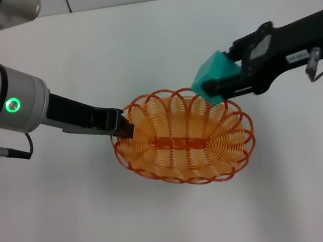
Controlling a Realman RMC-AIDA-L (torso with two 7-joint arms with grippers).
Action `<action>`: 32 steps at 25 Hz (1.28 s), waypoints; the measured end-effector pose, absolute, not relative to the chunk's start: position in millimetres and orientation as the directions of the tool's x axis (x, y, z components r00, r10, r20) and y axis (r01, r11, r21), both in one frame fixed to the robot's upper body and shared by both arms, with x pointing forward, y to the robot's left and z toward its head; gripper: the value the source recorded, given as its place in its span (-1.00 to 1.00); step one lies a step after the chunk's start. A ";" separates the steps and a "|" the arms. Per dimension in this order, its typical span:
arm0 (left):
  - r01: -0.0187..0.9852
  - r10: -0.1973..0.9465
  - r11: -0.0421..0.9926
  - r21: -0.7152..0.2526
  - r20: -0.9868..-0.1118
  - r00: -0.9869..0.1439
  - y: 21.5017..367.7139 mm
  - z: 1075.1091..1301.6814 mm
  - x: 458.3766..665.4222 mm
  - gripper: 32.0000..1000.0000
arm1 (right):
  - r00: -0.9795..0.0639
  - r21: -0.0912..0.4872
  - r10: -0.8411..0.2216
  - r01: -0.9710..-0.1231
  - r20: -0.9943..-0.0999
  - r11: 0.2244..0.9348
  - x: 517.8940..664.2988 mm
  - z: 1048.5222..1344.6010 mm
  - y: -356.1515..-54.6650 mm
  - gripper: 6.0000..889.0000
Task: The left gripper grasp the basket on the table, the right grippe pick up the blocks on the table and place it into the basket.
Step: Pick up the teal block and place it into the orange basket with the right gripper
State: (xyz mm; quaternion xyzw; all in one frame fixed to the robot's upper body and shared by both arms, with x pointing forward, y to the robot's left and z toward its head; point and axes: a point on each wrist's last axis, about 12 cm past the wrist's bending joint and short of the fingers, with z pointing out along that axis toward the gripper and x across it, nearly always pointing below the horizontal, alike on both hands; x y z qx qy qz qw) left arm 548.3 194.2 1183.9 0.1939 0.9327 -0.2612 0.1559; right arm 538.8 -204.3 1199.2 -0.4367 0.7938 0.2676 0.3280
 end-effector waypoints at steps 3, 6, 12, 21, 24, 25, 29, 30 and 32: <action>0.444 0.280 0.788 -0.427 -0.393 -0.876 193.9 1184.1 548.6 -0.91 | -0.345 0.109 -0.555 -0.904 -0.757 0.413 533.5 1204.7 -191.2 0.19; 0.442 0.276 0.788 -0.428 -0.396 -0.876 194.6 1184.9 549.4 -0.91 | -0.289 0.080 -0.589 -0.932 -0.755 0.354 528.5 1210.9 -177.5 0.19; 0.444 0.275 0.788 -0.427 -0.401 -0.874 194.1 1186.9 550.8 -0.91 | -0.243 0.073 -0.634 -0.957 -0.734 0.282 524.6 1214.5 -161.8 0.19; 0.447 0.278 0.787 -0.426 -0.402 -0.872 193.3 1187.5 551.3 -0.91 | -0.247 0.075 -0.678 -0.959 -0.692 0.273 524.9 1206.8 -157.5 0.19; 0.445 0.277 0.787 -0.427 -0.399 -0.874 193.2 1186.7 551.7 -0.91 | -0.261 0.089 -0.689 -0.957 -0.676 0.275 526.3 1201.2 -156.4 0.19; 0.444 0.277 0.787 -0.428 -0.398 -0.875 193.2 1186.4 551.8 -0.91 | -0.264 0.093 -0.690 -0.957 -0.674 0.275 527.0 1200.0 -155.8 0.19; 0.442 0.276 0.788 -0.429 -0.396 -0.876 193.3 1185.9 551.9 -0.91 | -0.268 0.100 -0.698 -0.957 -0.664 0.272 528.6 1197.2 -153.7 0.19; 0.442 0.276 0.788 -0.429 -0.396 -0.876 193.2 1185.9 551.9 -0.91 | -0.267 0.098 -0.701 -0.957 -0.661 0.273 529.0 1196.7 -153.5 0.19; 0.442 0.276 0.788 -0.429 -0.396 -0.876 193.2 1185.9 551.9 -0.91 | -0.265 0.091 -0.710 -0.957 -0.652 0.274 529.6 1195.8 -153.1 0.19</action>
